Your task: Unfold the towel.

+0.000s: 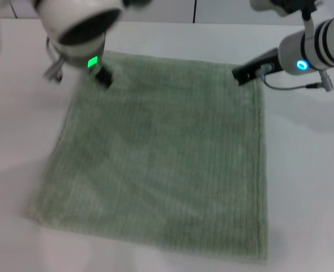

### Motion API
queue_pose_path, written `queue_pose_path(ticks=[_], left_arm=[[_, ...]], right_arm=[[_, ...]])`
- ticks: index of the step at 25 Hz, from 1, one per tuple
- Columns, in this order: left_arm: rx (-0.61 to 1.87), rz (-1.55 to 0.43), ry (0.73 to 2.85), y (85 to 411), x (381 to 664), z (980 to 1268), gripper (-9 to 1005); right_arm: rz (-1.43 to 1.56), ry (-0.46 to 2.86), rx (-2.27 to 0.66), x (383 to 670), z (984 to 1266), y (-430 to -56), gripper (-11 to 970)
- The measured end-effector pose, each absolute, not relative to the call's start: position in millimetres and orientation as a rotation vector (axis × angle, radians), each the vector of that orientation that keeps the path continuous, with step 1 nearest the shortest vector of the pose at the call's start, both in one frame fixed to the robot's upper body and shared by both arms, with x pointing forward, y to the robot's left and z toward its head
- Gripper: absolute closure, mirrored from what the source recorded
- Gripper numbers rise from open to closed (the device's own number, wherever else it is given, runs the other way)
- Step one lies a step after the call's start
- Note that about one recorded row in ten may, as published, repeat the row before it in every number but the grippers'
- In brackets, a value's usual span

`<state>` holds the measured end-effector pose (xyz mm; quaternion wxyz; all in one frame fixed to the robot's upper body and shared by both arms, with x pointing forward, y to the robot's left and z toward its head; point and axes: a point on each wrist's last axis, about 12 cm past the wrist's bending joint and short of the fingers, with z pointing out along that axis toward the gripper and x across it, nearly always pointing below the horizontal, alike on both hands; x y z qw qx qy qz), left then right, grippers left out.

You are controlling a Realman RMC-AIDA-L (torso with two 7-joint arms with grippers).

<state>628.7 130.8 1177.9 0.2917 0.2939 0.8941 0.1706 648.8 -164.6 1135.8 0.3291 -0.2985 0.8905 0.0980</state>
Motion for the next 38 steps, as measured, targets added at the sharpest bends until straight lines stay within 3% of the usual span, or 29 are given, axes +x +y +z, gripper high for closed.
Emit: queue_pose_path(ticks=[2,6,7,9,11,12,13,16,20,24,27,30,35,38], left_arm=[[0.772,0.291,2.225,134,652,1191,171],[0.715,0.096,2.016,150,672,1207,172],[0.62,0.021,1.832,167,677,1219,172],[0.571,0.037,1.724,178,677,1226,172],[0.465,0.168,1.563,219,672,1234,172],[0.416,0.317,1.466,257,665,1238,172],[0.416,0.317,1.466,257,665,1238,172],[0.358,0.393,1.379,280,651,1219,173],[0.167,0.324,1.313,302,624,1165,173],[0.096,0.299,1.33,313,609,1133,174],[0.036,0.259,1.359,319,596,1108,174],[0.004,0.228,1.374,322,589,1097,174],[0.022,0.201,1.387,319,577,1081,174],[0.036,0.203,1.378,318,574,1079,174]], right_arm=[[0.255,2.242,-0.768,647,1152,-164,888],[0.234,2.145,-0.758,644,1166,-164,885],[0.224,2.057,-0.761,638,1177,-163,884],[0.223,2.022,-0.761,636,1182,-163,883],[0.222,1.948,-0.766,631,1193,-158,881],[0.218,1.882,-0.757,627,1202,-155,880],[0.218,1.882,-0.757,627,1202,-155,879],[0.196,1.777,-0.722,619,1209,-158,877],[0.113,1.525,-0.562,594,1215,-175,874],[0.011,1.356,-0.445,574,1209,-184,871],[-0.048,1.208,-0.242,557,1194,-203,868],[-0.04,0.987,-0.069,531,1156,-224,866],[-0.088,0.763,-0.084,504,1124,-252,862],[-0.099,0.744,-0.091,500,1119,-258,860]])
